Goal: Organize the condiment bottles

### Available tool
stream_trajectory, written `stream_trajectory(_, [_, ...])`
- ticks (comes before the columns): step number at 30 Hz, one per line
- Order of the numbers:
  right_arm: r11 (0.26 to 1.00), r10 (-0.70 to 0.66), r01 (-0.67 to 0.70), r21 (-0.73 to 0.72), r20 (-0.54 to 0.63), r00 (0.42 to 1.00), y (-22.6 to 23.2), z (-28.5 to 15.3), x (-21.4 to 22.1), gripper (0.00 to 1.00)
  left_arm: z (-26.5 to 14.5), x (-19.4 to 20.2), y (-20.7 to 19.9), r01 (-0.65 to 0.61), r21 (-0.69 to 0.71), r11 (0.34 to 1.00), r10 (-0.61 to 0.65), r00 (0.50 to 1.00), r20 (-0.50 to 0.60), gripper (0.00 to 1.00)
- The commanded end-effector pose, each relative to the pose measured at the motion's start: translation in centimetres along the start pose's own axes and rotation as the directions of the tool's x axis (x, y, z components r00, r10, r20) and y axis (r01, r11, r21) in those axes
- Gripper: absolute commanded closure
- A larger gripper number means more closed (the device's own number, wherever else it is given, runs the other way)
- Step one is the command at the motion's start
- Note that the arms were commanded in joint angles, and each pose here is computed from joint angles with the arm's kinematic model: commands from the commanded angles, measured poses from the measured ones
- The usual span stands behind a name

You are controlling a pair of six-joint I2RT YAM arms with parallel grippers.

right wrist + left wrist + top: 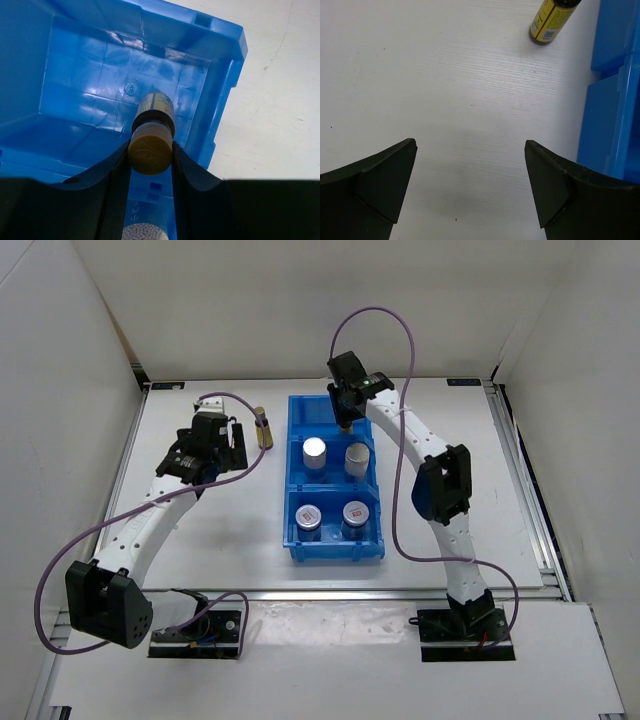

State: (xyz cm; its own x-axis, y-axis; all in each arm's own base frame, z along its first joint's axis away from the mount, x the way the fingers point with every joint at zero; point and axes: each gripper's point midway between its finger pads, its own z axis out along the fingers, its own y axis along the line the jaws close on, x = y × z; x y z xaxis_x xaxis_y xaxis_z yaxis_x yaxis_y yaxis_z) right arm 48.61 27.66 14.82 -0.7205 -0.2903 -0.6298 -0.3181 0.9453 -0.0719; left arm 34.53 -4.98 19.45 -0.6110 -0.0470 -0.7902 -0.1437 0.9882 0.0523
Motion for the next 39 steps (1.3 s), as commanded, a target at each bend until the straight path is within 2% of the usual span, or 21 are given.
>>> stream_trajectory(1, [0.999, 0.045, -0.046, -0.001, 0.120, 0.992, -0.3, -1.5, -3.7, 0.98, -0.7, -2.4, -0.4, 0.012, 0.025, 1.000, -0.013, 0.998, 0.058, 0.00])
stream_trajectory(3, [0.999, 0.048, -0.049, 0.009, 0.100, 0.994, -0.8, -0.7, -3.1, 0.94, -0.7, -2.4, -0.4, 0.012, 0.025, 1.000, -0.013, 0.998, 0.058, 0.00])
stream_trajectory(5, [0.997, 0.072, -0.073, 0.008, 0.089, 0.993, -0.6, -0.4, -2.7, 0.81, -0.7, -2.4, -0.4, 0.012, 0.025, 1.000, -0.013, 0.998, 0.058, 0.00])
stream_trajectory(6, [0.997, 0.076, -0.077, 0.017, 0.074, 0.994, -1.2, 0.0, -2.2, 0.61, -0.7, -2.4, -0.4, 0.012, 0.025, 1.000, -0.013, 0.998, 0.058, 0.00])
stream_trajectory(7, [0.995, 0.093, -0.094, 0.016, 0.074, 0.993, -1.1, 0.0, -2.2, 0.48, -0.7, -2.4, -0.4, 0.012, 0.025, 1.000, -0.013, 0.998, 0.058, 0.00])
stream_trajectory(9, [0.992, 0.120, -0.123, 0.032, 0.085, 0.989, -1.5, -0.7, -2.3, 0.29, -0.7, -2.4, -0.4, 0.012, 0.025, 1.000, -0.013, 0.998, 0.058, 0.00])
stream_trajectory(10, [0.991, 0.117, -0.121, 0.050, 0.076, 0.990, -1.8, -0.9, -1.9, 0.15, -0.7, -2.4, -0.4, 0.012, 0.025, 1.000, -0.013, 0.998, 0.058, 0.00])
stream_trajectory(12, [0.987, 0.134, -0.142, 0.070, 0.115, 0.984, -2.5, -2.7, -2.9, 0.02, -0.5, -2.2, -0.4, 0.009, 0.023, 1.000, -0.010, 0.999, 0.050, 0.00])
stream_trajectory(16, [0.972, 0.161, -0.194, 0.129, 0.227, 0.960, -4.8, -7.6, -5.4, 0.00, -0.5, -2.2, -0.4, 0.009, 0.023, 1.000, -0.010, 0.999, 0.050, 0.00])
stream_trajectory(17, [0.968, 0.176, -0.219, 0.120, 0.293, 0.940, -5.5, -10.8, -6.8, 0.00, -0.2, -2.0, -0.5, 0.006, 0.021, 1.000, -0.007, 0.999, 0.042, 0.00])
stream_trajectory(18, [0.966, 0.176, -0.223, 0.128, 0.300, 0.938, -5.9, -11.5, -6.4, 0.00, -0.2, -2.0, -0.5, 0.006, 0.021, 1.000, -0.006, 0.999, 0.042, 0.00])
stream_trajectory(19, [0.964, 0.193, -0.246, 0.102, 0.366, 0.910, -6.4, -15.0, -7.5, 0.00, -0.2, -1.9, -0.7, 0.005, 0.031, 1.000, -0.006, 0.999, 0.039, 0.00])
stream_trajectory(21, [0.966, 0.202, -0.249, 0.075, 0.390, 0.898, -6.6, -17.2, -7.0, 0.00, 0.3, -2.0, -1.2, 0.025, 0.059, 0.998, -0.027, 0.999, 0.020, 0.00])
stream_trajectory(25, [0.972, 0.220, -0.233, -0.003, 0.345, 0.913, -6.3, -19.9, -1.5, 0.00, 1.3, -4.3, -3.9, 0.104, 0.151, 0.983, -0.103, 0.995, -0.011, 0.00])
stream_trajectory(27, [0.975, 0.218, -0.215, -0.046, 0.351, 0.911, -5.2, -22.3, 0.8, 0.00, 1.4, -7.3, -4.8, 0.132, 0.175, 0.976, -0.138, 0.990, 0.027, 0.00])
stream_trajectory(28, [0.977, 0.210, -0.210, -0.034, 0.294, 0.933, -4.9, -21.1, 3.8, 0.00, 3.0, -7.3, -5.5, 0.127, 0.167, 0.978, -0.129, 0.992, 0.003, 0.00])
stream_trajectory(30, [0.972, 0.236, -0.220, -0.087, 0.307, 0.922, -4.2, -23.3, 5.8, 0.00, 3.3, -9.8, -6.6, 0.121, 0.196, 0.973, -0.128, 0.992, 0.020, 0.02])
stream_trajectory(32, [0.971, 0.233, -0.209, -0.115, 0.263, 0.936, -4.1, -24.5, 9.2, 0.00, 5.7, -9.6, -7.6, 0.097, 0.192, 0.977, -0.095, 0.995, -0.021, 0.08])
stream_trajectory(33, [0.969, 0.240, -0.215, -0.124, 0.249, 0.938, -4.2, -25.0, 10.1, 0.00, 5.8, -11.1, -7.9, 0.085, 0.199, 0.976, -0.088, 0.996, 0.002, 0.09])
stream_trajectory(34, [0.970, 0.237, -0.213, -0.120, 0.240, 0.942, -4.6, -25.6, 11.1, 0.00, 7.4, -10.1, -8.3, 0.068, 0.188, 0.980, -0.063, 0.998, -0.032, 0.09])
stream_trajectory(39, [0.960, 0.249, -0.203, -0.190, 0.262, 0.932, -5.7, -31.0, 15.0, 0.00, 11.1, -10.4, -8.9, 0.068, 0.187, 0.980, -0.058, 0.996, -0.061, 0.11])
